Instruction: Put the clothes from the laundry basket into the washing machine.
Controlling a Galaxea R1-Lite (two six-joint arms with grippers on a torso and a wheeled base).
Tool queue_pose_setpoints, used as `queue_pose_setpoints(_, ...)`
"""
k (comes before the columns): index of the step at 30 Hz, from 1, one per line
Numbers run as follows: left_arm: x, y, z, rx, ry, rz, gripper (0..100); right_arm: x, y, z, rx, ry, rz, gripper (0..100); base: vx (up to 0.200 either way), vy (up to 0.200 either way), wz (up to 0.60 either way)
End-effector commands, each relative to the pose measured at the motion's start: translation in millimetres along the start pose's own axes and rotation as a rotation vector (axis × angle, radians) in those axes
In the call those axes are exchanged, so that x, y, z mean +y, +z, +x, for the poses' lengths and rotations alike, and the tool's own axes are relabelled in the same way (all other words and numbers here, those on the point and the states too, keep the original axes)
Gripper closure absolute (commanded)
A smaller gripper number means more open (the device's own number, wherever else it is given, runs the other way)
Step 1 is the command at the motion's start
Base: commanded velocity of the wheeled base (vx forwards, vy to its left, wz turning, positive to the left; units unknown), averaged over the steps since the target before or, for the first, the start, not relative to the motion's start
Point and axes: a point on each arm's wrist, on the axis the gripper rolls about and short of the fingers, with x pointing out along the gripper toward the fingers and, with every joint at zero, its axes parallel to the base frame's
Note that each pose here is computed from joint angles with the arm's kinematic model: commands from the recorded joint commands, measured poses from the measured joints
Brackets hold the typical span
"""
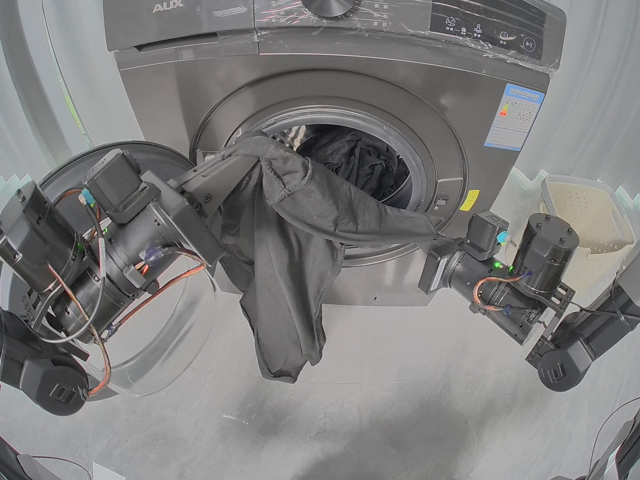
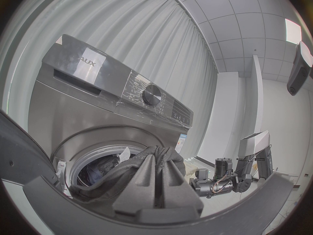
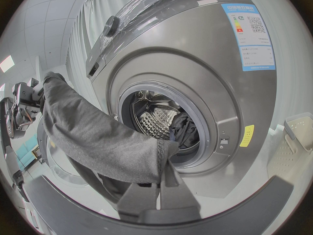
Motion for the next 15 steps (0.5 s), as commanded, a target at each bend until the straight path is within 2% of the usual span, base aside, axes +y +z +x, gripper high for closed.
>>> queue_pose_setpoints(1, -0.5, -0.4, 0, 0.001, 0.0, -0.002, 100, 0.1, -2, -6, 0.016, 0.003, -0.001, 100, 0.0, 0.0, 0.0)
queue_pose_setpoints(5, 0.3, 0.1, 0, -0.001, 0.001, 0.001, 100, 0.1, -4, -3, 0.015, 0.003, -0.001, 100, 0.0, 0.0, 0.0)
queue_pose_setpoints(6, 0.6, 0.1, 0, -0.001, 0.001, 0.002, 100, 0.2, -4, -3, 0.016, 0.005, -0.001, 0, 0.0, 0.0, 0.0)
queue_pose_setpoints(14, -0.4, -0.2, 1, 0.0, -0.003, 0.0, 100, 0.7, -9, -5, 0.043, 0.01, -0.004, 0, 0.0, 0.0, 0.0)
queue_pose_setpoints(15, -0.8, 1.1, 1, -0.006, -0.004, 0.001, 100, 0.4, -18, -6, 0.073, 0.01, -0.016, 0, 0.0, 0.0, 0.0)
